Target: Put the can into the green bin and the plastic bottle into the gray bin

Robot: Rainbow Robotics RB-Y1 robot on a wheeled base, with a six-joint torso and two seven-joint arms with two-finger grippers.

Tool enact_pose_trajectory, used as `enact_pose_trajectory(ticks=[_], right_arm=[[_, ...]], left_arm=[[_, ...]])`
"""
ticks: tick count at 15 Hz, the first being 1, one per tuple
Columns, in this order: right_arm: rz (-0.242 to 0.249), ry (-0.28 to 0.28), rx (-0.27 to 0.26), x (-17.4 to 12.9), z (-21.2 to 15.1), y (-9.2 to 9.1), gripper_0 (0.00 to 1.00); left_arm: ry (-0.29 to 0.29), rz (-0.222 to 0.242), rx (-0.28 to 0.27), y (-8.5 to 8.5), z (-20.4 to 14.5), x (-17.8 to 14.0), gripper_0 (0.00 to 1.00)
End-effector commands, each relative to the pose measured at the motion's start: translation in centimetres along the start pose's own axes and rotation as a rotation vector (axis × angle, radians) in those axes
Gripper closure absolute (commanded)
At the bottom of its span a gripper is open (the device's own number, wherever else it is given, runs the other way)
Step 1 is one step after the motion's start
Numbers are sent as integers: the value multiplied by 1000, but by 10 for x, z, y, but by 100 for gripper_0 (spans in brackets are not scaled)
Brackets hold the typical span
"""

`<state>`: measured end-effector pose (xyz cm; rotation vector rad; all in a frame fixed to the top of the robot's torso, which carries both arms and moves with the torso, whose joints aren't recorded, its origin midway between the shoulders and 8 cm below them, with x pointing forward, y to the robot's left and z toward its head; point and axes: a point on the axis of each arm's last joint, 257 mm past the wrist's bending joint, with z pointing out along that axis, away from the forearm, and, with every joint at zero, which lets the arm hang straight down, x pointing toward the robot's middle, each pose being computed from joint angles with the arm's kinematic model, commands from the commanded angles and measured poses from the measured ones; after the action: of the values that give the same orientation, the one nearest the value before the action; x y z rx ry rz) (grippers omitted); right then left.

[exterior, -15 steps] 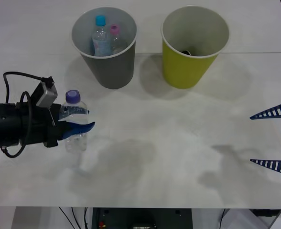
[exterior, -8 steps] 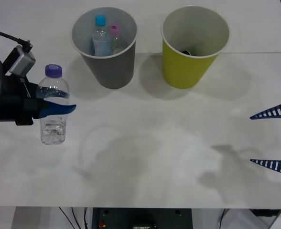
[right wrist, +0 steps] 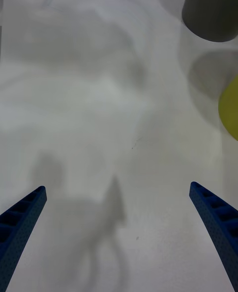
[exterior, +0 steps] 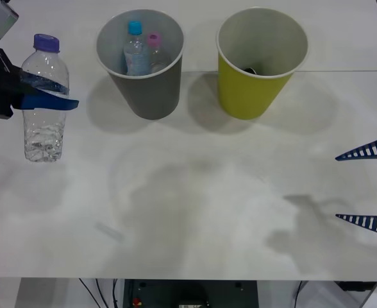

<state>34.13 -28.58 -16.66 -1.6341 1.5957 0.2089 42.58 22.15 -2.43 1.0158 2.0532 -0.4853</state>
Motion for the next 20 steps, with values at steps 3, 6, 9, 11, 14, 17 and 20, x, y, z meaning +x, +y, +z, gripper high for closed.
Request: enact_pose_trajectory(ticks=[3, 6, 9, 11, 14, 17, 20], right_arm=[[0, 0, 0, 0, 0, 0, 0], [0, 0, 0, 0, 0, 0, 0], [0, 0, 0, 0, 0, 0, 0], [0, 0, 0, 0, 0, 0, 0], [0, 0, 0, 0, 0, 0, 0], [0, 0, 0, 0, 0, 0, 0], [0, 0, 0, 0, 0, 0, 0]], left_arm=[[37, -14, 10, 28, -8, -42, 100], [36, -25, 6, 41, -8, -69, 100], [19, -31, 3, 50, -6, -104, 100], [7, -49, 6, 57, 4, -128, 100], [11, -35, -18, 67, 29, -153, 100], [1, -49, -62, 79, 60, -175, 100], [-7, -73, -103, 89, 84, -195, 100]])
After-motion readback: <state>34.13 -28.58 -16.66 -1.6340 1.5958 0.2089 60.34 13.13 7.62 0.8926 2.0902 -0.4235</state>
